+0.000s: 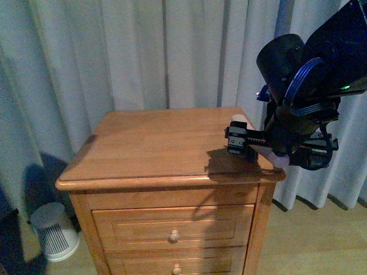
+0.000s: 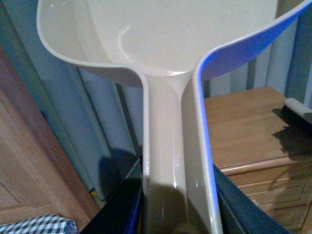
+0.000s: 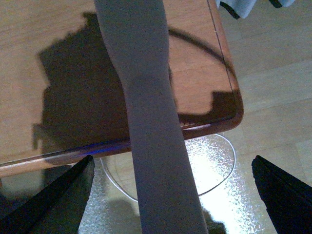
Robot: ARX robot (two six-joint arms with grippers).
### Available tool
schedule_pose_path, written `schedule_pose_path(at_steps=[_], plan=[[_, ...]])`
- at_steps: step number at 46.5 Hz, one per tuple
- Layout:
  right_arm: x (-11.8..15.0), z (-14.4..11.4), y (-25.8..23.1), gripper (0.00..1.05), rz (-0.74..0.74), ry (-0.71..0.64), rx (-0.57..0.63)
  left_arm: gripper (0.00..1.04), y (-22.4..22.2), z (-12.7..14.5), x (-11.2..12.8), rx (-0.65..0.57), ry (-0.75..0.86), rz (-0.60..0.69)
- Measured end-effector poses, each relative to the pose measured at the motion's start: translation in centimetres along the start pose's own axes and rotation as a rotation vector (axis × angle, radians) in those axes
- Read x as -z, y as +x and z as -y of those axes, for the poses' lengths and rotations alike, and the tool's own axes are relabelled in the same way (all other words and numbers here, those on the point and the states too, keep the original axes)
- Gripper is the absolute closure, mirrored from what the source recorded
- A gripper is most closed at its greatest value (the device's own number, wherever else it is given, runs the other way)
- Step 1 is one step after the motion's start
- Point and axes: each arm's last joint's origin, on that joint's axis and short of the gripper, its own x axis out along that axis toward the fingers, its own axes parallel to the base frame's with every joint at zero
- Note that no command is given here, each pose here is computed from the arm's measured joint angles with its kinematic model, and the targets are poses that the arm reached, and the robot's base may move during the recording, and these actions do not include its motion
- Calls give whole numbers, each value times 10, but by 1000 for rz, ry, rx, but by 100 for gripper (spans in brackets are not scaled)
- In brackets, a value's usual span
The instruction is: Clean up trash
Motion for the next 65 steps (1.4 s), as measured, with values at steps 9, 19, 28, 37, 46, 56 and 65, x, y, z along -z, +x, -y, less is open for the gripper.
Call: schedule_pose_path(at_steps=[9,19,28,37,46,56,65], plan=[[3,-3,4,21,-7,-2,-3,77,0,0,0,0,0,0],[2,-4,3,60,-7,-1,-14,77,0,0,0,0,0,0],[0,-3,2,84,-10,4,-30,77,0,0,0,0,0,0],[-4,1,-7,84,16,2,-43,77,0,0,0,0,0,0],[-16,3,-39,84,149,-60,-74,77,0,0,0,0,0,0],[-23,21,-133,84,422,-145,-114,77,0,0,0,0,0,0],[0,49,-195,84,544,-176,-104,77,0,0,0,0,0,0]])
